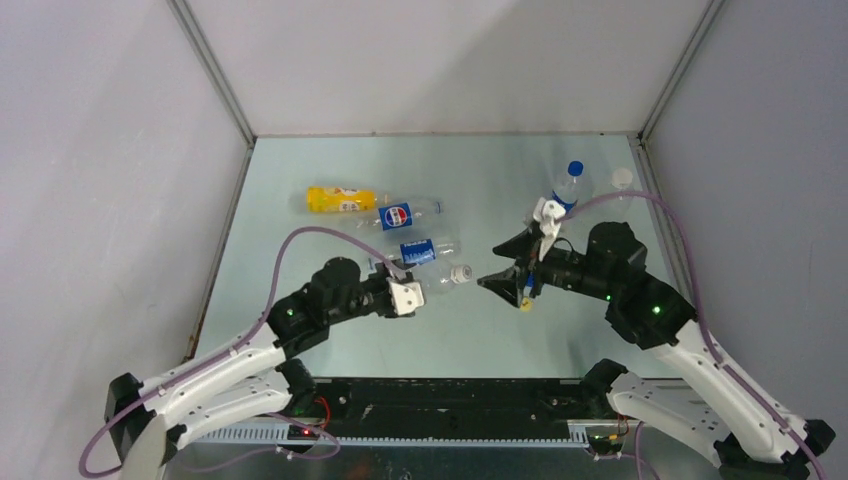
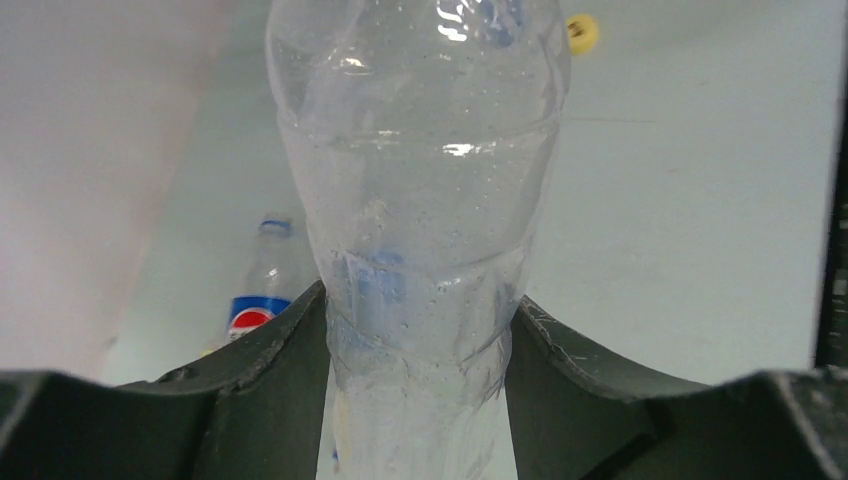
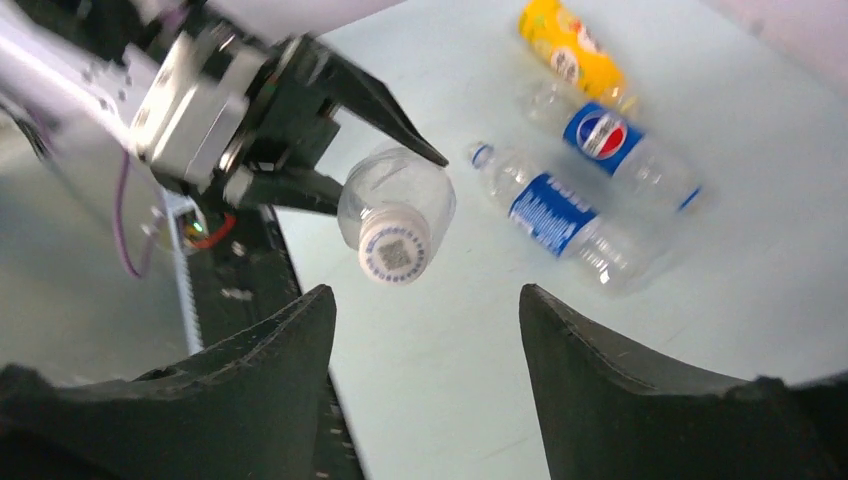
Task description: Screw on the bottle caps
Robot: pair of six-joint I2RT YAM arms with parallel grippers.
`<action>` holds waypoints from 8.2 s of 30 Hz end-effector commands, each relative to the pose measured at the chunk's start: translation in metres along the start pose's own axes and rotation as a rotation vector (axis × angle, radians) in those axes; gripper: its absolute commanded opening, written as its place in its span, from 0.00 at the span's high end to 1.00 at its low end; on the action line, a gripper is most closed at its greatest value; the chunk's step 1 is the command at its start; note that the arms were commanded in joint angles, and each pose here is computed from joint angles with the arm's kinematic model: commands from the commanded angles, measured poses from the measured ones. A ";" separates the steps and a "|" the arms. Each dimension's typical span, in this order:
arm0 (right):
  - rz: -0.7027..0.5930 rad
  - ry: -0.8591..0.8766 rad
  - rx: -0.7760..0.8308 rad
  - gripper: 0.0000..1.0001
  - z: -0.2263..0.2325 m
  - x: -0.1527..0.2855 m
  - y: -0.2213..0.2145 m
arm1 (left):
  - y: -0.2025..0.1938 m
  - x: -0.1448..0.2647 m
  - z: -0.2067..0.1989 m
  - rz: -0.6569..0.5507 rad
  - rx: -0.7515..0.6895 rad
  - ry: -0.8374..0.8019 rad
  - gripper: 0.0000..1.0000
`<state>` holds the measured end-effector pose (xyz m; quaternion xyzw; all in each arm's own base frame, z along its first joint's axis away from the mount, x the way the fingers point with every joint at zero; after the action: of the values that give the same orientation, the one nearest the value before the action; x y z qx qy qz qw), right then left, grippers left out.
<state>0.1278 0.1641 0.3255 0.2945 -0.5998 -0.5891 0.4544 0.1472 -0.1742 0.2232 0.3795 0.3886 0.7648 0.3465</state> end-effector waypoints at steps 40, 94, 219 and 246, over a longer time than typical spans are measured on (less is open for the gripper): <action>0.005 0.481 0.506 0.64 0.014 -0.013 0.002 | 0.028 -0.005 0.003 -0.004 0.204 -0.563 1.00; -0.017 0.400 0.662 0.46 0.011 0.008 -0.005 | 0.022 -0.004 -0.007 0.103 0.181 -0.605 1.00; -0.137 -0.912 -0.023 1.00 -0.082 0.030 -0.002 | 0.017 0.013 0.026 -0.155 0.449 0.393 0.00; 0.002 -1.393 -0.223 0.89 -0.180 0.059 -0.088 | 0.004 0.019 0.035 -0.065 0.416 0.521 0.00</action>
<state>0.2377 0.0210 0.2236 -0.2205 -0.7024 -0.6765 0.0192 0.1641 -0.1501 0.2412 0.2385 0.6213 0.7270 0.1693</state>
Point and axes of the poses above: each gripper's point midway between its finger pads, its own x axis back along the fingers, its own z axis along the line the jaws close on, y = z × x, the point moved 9 cm from there along x, back along the fingers, and after that the axes turned 7 degrees about x, right-handed, at the moved point
